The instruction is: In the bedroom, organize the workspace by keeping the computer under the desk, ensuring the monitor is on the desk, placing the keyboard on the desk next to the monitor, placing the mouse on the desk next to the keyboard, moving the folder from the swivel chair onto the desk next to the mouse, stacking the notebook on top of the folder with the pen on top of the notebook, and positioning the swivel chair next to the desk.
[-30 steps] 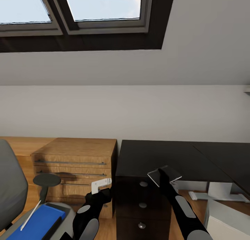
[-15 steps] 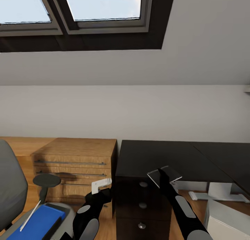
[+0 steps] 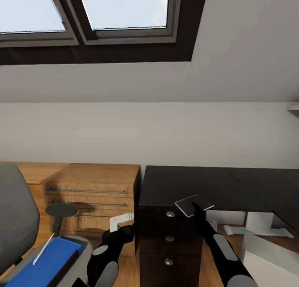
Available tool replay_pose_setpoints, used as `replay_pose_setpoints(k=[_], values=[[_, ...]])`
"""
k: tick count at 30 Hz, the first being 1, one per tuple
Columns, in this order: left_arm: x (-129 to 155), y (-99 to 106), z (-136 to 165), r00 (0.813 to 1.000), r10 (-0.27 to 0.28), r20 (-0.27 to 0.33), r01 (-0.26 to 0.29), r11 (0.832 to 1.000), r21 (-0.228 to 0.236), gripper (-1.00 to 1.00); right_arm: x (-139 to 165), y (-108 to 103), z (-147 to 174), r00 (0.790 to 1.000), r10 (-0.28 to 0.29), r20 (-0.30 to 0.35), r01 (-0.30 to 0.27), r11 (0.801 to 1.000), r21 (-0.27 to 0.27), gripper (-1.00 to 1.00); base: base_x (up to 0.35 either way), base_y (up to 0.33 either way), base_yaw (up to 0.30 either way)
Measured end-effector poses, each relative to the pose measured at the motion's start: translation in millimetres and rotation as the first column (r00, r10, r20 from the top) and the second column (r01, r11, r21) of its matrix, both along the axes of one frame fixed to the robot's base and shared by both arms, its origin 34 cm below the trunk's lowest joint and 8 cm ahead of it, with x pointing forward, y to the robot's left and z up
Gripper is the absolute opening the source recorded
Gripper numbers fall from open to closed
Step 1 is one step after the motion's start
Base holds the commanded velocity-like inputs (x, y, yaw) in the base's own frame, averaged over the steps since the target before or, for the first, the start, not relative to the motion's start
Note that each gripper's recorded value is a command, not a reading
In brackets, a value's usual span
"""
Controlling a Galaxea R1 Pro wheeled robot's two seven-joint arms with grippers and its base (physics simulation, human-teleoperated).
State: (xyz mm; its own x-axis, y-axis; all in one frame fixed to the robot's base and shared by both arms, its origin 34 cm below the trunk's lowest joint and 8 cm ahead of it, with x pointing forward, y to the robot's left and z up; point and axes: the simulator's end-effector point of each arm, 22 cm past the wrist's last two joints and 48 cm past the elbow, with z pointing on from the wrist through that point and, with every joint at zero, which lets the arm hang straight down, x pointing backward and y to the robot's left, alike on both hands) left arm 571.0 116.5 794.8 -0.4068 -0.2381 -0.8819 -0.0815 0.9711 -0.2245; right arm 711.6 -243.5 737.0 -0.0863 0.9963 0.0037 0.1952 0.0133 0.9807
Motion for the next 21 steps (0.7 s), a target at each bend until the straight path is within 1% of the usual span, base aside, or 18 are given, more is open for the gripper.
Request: replay_pose_setpoints(k=[9,11,15,21], values=[[0,0,0,1.0,0.0,-0.001,0.0,1.0,0.0,1.0,0,-9,-2,1.0,-0.016,-0.011,0.016,1.0,-0.005,1.0,-0.001,0.0,0.0],[0,0,0,1.0,0.0,0.0,0.0,1.0,-0.001,1.0,0,-16,-3,0.999,-0.039,-0.012,0.039,0.999,-0.01,1.0,0.0,0.0,0.0],[0,0,0,1.0,0.0,0.0,0.0,1.0,-0.001,1.0,0,-22,-3,0.998,-0.06,-0.011,0.06,0.998,-0.016,1.0,0.0,0.0,0.0],[0,0,-1,1.0,-0.001,-0.002,0.001,1.0,-0.001,1.0,0,-40,-2,0.995,-0.102,-0.008,0.102,0.994,-0.033,1.0,0.0,0.0,0.0]])
